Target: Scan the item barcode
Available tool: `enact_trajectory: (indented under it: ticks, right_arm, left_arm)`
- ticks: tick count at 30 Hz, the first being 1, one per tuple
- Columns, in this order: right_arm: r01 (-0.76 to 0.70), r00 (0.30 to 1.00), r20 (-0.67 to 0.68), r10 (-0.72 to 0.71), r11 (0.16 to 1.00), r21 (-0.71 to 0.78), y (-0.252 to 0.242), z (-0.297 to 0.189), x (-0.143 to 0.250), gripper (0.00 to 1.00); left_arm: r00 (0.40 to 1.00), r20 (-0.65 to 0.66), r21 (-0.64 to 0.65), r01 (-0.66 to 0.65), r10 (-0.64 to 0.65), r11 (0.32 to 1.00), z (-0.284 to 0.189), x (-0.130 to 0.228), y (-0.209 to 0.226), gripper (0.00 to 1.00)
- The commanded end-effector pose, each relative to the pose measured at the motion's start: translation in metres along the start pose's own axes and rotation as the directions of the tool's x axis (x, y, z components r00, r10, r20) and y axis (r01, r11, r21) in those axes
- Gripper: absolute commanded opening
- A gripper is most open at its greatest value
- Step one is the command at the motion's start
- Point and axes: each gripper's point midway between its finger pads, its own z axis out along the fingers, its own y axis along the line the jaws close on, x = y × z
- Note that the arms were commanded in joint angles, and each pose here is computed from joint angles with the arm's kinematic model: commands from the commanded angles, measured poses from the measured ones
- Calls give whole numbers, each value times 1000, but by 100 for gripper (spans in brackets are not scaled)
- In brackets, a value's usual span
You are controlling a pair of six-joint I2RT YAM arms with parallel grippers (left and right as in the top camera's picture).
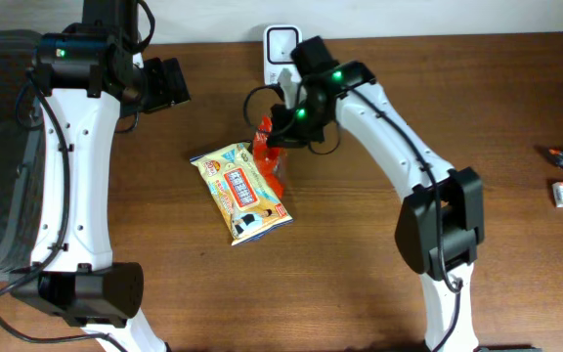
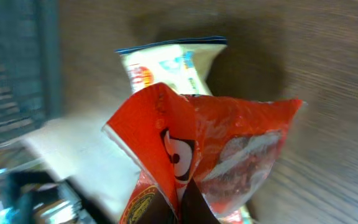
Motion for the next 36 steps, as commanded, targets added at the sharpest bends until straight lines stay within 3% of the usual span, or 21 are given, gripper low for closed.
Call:
enact_trajectory:
  ticks: [1, 4, 6, 7, 10, 14, 16, 22, 26, 31, 36]
  right_arm:
    - [-20, 999, -47, 10, 976, -216, 1, -18, 9, 4]
    - [-186, 981, -95, 167, 951, -247, -61, -12, 26, 4]
    - [-235, 972, -81, 222, 886, -401, -82, -29, 26, 4]
    - [-277, 959, -56, 278, 877, -393, -109, -39, 26, 4]
    - [-395, 915, 7, 404, 898, -192, -183, -60, 36, 4]
    - [-390, 911, 42, 410, 890, -235, -196, -101, 38, 4]
    - [-354, 925, 58, 375, 907, -227, -185, -110, 34, 4]
    - [-104, 991, 63, 121, 969, -223, -69, -98, 10, 4]
    - [0, 1000, 24, 11, 919, -393, 33, -52, 3, 4]
    - [-31, 999, 19, 44, 889, -457, 84, -30, -6, 4]
    - [-88, 996, -58, 69, 886, -455, 90, -3, 5, 4]
  left_arm:
    - [1000, 2, -11, 10, -10, 1000, 1, -1, 2, 99]
    - [1000, 2, -11, 10, -10, 1000, 1, -1, 2, 99]
    - [1000, 2, -10, 10, -10, 1000, 1, -1, 2, 99]
    - [1000, 2, -11, 10, -10, 1000, 1, -1, 2, 99]
    - [1000, 2, -11, 10, -10, 1000, 1, -1, 2, 99]
    - [1000, 2, -11, 10, -10, 1000, 1, -1, 2, 99]
    - [1000, 2, -11, 10, -10, 1000, 1, -1, 2, 99]
    - [1000, 2, -10, 9, -9, 1000, 1, -1, 2, 99]
    - [1000, 2, -10, 10, -10, 1000, 1, -1, 2, 99]
    - [1000, 2, -11, 10, -10, 1000, 1, -1, 2, 99]
    - [1000, 2, -11, 10, -10, 1000, 1, -1, 2, 99]
